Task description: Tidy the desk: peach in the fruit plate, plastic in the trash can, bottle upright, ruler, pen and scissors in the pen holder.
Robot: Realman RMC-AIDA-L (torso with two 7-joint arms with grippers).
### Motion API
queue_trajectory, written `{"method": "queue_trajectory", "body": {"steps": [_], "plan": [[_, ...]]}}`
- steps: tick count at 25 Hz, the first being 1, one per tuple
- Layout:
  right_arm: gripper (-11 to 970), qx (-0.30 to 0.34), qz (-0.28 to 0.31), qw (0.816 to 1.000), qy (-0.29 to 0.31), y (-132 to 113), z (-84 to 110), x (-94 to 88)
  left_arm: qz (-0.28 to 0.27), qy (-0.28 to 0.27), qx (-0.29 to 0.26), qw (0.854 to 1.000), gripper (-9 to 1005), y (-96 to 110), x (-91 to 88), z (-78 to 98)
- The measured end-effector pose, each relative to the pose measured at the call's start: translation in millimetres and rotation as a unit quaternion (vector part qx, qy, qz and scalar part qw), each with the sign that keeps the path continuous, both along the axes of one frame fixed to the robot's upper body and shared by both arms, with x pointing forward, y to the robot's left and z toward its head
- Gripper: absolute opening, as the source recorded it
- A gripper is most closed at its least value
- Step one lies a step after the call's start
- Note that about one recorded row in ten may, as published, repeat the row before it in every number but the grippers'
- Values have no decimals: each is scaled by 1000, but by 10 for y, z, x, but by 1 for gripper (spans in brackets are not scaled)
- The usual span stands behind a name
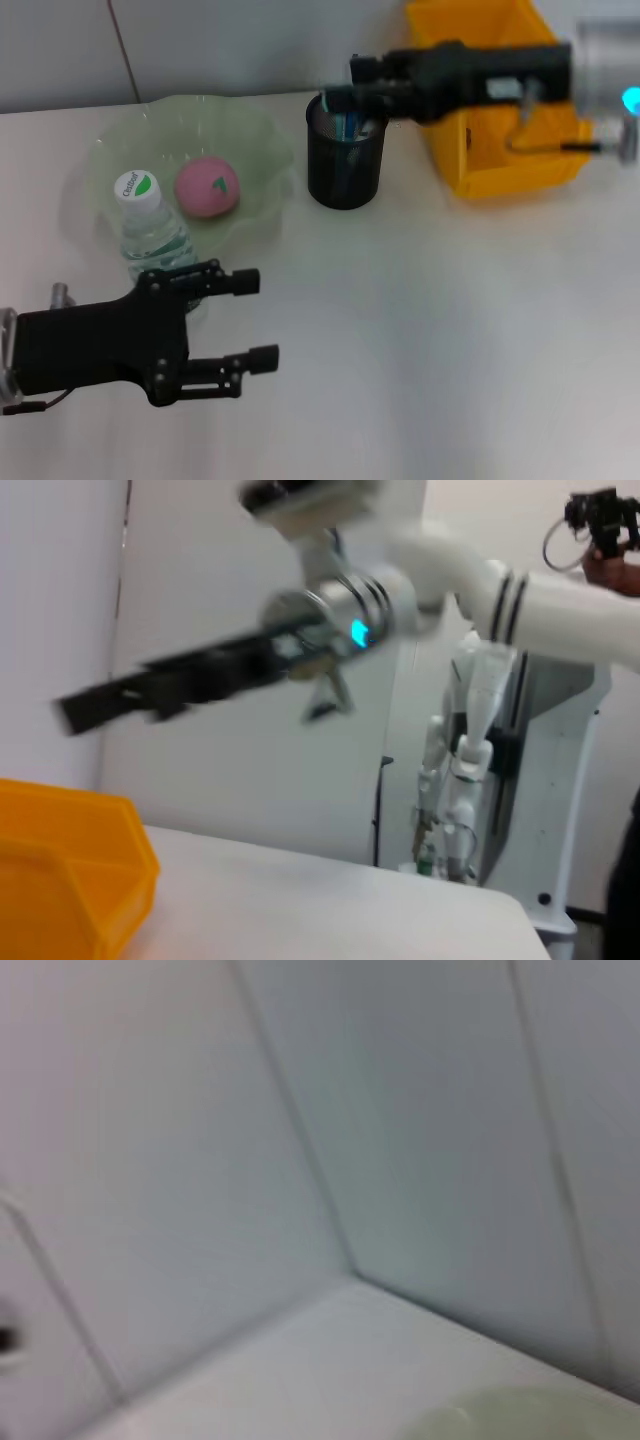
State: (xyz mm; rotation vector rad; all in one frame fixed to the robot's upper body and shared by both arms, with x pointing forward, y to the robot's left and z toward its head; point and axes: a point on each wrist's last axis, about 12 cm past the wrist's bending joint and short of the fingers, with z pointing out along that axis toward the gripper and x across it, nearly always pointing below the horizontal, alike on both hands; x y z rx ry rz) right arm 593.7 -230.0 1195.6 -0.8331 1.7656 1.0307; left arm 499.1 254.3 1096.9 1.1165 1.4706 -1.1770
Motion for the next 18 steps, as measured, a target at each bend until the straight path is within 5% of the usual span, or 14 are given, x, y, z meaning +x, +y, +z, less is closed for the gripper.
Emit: {"method": "queue_trajectory", "body": {"steps": [9, 18], "plan": [[706, 46, 23, 997, -65, -511, -847, -509, 49, 16, -13, 999, 814, 45, -47, -166], [707, -3, 57, 995, -85, -466, -1190, -746, 61, 16, 4, 998, 813, 45, -66, -266]]}}
